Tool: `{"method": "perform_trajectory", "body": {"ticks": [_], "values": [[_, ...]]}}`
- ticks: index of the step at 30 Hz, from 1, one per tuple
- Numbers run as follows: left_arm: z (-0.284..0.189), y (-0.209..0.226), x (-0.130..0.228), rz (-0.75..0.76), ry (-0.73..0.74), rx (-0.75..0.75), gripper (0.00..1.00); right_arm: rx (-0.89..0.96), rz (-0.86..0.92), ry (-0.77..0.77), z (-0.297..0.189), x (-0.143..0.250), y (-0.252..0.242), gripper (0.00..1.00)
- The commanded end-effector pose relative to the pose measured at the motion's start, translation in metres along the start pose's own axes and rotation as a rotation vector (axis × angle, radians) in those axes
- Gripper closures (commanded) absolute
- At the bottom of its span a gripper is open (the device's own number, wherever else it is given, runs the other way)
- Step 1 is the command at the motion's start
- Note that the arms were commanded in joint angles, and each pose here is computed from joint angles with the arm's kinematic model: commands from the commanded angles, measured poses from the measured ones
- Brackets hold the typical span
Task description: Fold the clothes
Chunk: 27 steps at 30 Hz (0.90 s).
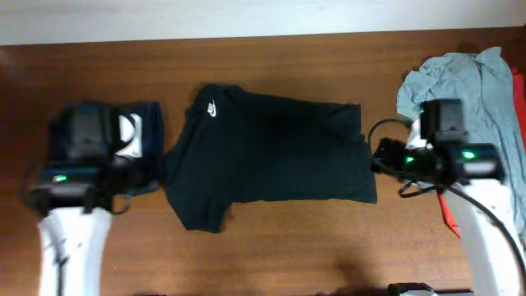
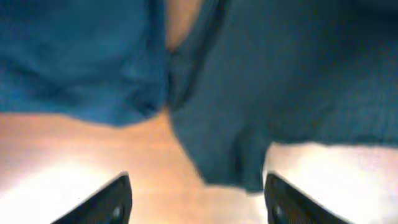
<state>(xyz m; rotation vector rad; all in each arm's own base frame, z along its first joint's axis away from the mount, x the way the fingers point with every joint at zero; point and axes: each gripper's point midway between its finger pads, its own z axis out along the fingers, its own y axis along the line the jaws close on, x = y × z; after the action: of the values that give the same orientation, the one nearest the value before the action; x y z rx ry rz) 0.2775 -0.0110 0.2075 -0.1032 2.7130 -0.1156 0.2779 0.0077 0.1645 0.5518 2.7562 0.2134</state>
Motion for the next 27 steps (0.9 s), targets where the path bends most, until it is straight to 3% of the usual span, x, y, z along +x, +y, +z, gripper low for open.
{"method": "perform_trajectory", "body": {"ticks": [1, 12, 17, 27], "values": [[0.053, -0.027, 0.050, -0.037, 0.160, 0.191, 0.32, 0.006, 0.039, 0.111, 0.039, 0.021, -0.005, 0.20], [0.140, -0.029, 0.115, -0.084, 0.358, 0.255, 0.30, 0.104, 0.108, 0.328, 0.106, 0.042, -0.020, 0.20], [0.152, -0.027, 0.134, -0.134, 0.461, 0.237, 0.30, 0.108, 0.118, 0.384, 0.122, 0.049, -0.020, 0.20], [0.160, -0.030, 0.159, -0.226, 0.569, 0.241, 0.31, 0.094, 0.112, 0.346, 0.128, 0.039, -0.018, 0.20]]}}
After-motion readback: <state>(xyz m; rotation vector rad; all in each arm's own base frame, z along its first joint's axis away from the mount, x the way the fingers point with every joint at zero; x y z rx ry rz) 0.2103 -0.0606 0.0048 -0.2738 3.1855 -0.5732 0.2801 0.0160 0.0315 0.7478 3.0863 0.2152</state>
